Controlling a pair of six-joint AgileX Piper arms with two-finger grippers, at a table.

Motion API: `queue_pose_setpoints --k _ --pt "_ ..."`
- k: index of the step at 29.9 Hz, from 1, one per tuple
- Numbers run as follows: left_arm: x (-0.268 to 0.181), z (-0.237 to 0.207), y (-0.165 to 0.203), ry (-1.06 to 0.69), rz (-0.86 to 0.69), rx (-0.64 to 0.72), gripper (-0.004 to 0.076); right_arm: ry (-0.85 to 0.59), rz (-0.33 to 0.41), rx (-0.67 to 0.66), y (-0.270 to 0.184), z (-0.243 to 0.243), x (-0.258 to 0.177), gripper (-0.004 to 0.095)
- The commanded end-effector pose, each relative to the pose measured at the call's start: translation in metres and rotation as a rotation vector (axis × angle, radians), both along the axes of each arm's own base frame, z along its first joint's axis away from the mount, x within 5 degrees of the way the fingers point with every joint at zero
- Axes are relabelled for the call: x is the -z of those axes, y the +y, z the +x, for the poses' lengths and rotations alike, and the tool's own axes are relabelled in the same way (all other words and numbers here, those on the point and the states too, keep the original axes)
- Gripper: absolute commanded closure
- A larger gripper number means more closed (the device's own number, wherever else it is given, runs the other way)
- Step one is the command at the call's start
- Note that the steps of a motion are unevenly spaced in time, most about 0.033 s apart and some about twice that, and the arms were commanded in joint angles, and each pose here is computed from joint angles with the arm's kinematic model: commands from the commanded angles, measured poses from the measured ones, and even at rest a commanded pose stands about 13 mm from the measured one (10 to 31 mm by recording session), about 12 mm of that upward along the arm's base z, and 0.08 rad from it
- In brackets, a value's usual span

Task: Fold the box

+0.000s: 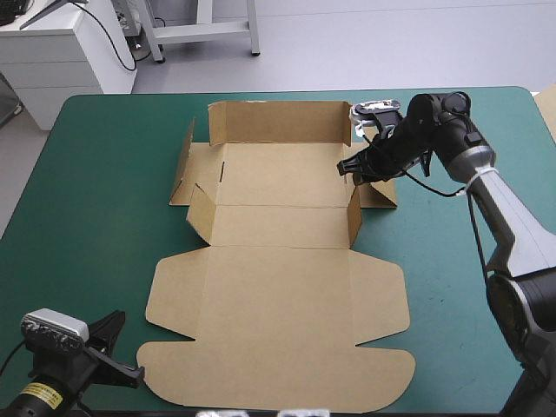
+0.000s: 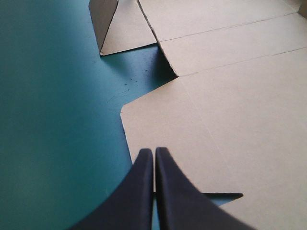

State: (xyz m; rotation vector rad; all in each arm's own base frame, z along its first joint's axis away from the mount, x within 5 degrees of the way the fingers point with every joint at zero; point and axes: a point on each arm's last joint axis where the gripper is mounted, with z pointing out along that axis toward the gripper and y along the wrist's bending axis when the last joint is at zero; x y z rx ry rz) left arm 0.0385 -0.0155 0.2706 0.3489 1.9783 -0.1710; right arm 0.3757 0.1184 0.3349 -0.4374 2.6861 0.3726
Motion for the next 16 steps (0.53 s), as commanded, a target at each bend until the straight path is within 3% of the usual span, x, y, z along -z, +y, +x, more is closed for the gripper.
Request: queue_pose_setpoints --k 1,7,16 --pt "-0.013 0.003 -0.001 -0.070 -0.035 -0.007 0.0731 -0.045 0.017 -0.004 0.000 -0.002 -0.016 0.0491" --pt "-0.013 0.003 -0.001 -0.070 -0.035 -0.007 0.0731 0.083 -0.002 -0.018 0.004 0.008 0.015 0.0492" --pt "-0.013 0.003 -0.001 -0.070 -0.035 -0.007 0.0731 0.174 0.042 -0.023 0.013 0.017 0.042 0.0500"
